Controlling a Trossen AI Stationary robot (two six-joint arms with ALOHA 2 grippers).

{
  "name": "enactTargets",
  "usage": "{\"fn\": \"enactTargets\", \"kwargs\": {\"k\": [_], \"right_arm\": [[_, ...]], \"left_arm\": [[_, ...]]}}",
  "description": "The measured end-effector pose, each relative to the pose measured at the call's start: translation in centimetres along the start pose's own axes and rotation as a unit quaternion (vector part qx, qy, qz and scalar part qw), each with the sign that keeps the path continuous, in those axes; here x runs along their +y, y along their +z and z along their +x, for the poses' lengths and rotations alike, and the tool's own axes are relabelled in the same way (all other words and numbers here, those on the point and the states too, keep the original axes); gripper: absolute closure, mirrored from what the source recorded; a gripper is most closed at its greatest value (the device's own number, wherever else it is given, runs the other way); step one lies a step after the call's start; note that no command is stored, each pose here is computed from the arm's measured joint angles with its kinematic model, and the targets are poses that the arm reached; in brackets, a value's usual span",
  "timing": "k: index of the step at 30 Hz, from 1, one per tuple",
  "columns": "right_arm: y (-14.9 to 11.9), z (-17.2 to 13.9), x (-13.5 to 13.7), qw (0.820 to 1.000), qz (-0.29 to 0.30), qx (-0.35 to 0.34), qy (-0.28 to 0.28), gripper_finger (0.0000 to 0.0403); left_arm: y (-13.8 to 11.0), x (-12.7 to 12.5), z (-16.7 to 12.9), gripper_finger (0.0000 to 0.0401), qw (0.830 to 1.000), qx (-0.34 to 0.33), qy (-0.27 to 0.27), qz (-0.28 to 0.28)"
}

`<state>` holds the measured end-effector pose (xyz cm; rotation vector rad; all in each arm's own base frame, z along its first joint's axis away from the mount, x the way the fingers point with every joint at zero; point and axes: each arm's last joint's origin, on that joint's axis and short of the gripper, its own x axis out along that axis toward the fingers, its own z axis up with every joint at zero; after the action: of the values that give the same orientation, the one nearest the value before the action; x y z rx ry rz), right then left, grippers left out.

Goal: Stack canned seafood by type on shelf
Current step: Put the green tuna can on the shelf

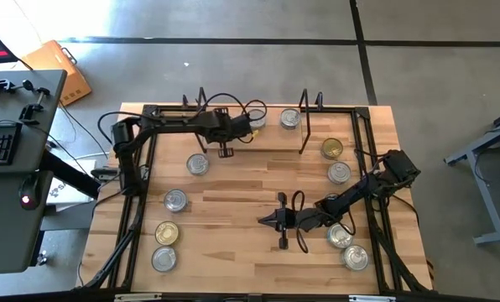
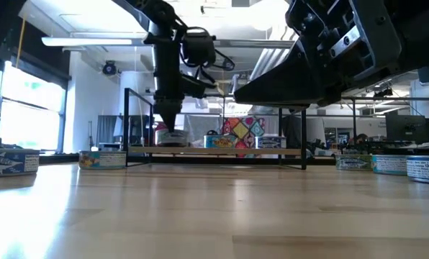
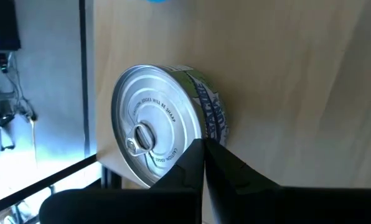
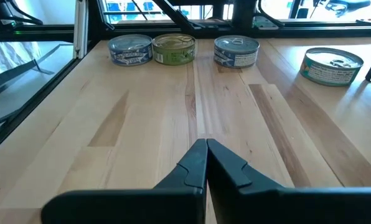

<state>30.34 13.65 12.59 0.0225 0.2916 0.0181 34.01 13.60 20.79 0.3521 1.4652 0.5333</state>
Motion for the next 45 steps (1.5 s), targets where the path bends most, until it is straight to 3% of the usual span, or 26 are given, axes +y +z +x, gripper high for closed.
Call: {"fn": "enactTargets", "kwargs": {"k": [17, 30, 35, 38, 45], "right_arm": [[0.0, 0.0, 0.0, 1.0, -0.001, 0.0, 0.0, 0.0403], [0.0, 0.0, 0.0, 1.0, -0.001, 0.001, 0.0, 0.0403], [-0.1, 0.0, 0.0, 1.0, -0.003, 0.005, -0.004, 0.0403], [0.3, -0.4, -0.2, 0.999, -0.011, 0.012, -0.036, 0.0403], [2.4, -4.0, -0.2, 0.991, -0.018, 0.064, -0.114, 0.0403]], "left_arm": [[-0.3, 0.7, 0.4, 0.0394, 1.0, 0.01, 0.013, -0.01], [-0.3, 0.7, 0.1, 0.0314, 0.999, 0.01, 0.024, -0.044], [-0.3, 0.4, -2.6, 0.0306, 0.996, -0.029, 0.027, -0.079], [-0.4, -0.5, -4.9, 0.0309, 0.993, -0.063, 0.024, -0.097], [0.4, -6.5, -10.4, 0.0325, 0.982, -0.175, -0.01, -0.072]]}}
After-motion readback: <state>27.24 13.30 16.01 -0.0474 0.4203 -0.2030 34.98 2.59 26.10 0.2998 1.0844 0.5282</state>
